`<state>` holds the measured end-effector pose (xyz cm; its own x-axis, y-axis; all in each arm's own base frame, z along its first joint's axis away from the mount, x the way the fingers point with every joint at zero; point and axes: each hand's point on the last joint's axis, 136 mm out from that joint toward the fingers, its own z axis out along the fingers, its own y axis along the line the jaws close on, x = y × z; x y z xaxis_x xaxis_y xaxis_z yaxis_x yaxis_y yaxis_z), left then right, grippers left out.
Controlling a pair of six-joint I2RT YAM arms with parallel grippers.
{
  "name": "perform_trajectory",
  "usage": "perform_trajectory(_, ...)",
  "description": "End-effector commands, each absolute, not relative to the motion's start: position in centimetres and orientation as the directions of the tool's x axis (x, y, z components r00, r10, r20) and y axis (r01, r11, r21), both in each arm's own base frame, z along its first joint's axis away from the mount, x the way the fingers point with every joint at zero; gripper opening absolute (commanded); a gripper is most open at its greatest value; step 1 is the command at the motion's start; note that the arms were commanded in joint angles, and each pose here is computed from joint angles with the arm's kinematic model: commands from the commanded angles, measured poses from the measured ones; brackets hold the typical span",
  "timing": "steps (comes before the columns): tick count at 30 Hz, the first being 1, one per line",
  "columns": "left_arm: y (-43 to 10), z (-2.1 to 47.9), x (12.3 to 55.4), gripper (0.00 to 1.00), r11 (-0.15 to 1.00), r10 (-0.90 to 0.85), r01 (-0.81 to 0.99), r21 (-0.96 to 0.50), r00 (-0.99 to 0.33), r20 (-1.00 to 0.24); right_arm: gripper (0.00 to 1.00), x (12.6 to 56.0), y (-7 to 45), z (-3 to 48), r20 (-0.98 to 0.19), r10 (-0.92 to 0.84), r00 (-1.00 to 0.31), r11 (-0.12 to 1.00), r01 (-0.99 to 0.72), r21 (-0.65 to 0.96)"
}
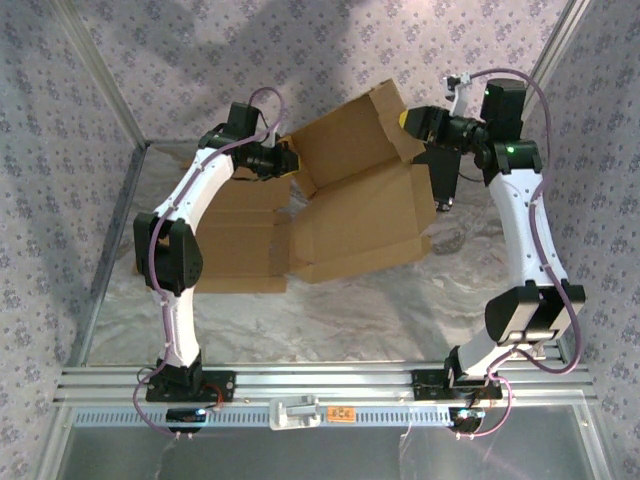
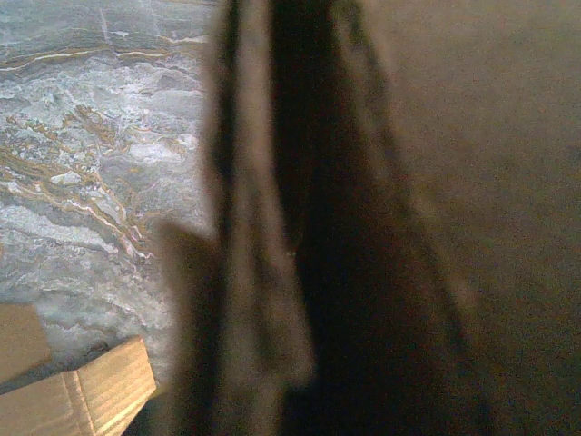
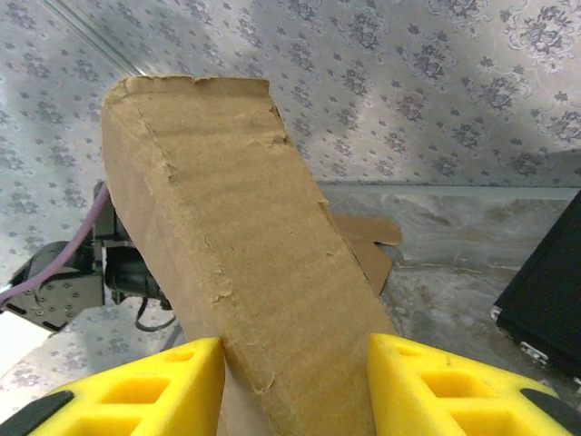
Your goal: Fold the paper box
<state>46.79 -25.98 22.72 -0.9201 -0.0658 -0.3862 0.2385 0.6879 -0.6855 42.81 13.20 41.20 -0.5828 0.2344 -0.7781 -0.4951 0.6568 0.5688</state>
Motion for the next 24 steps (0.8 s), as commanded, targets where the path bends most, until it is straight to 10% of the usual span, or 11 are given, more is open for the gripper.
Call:
perform_trajectory(1,-26.2,24.0,45.9,0.0,0.668,-0.059,0.248,-0.701,-0.922,-0.382,0.47,42.8,12.8,40.9,-0.814,0.177,-0.553,0.737,-0.474,0.482)
perform_trajectory(24,-27.9,24.8,43.3,0.0,0.705,0.01,0.295,-0.645,-0.913,-0.407,0.45,44.0,10.3,38.0,-0.858,-0.147,-0.492,0.988,-0.112,-0.105)
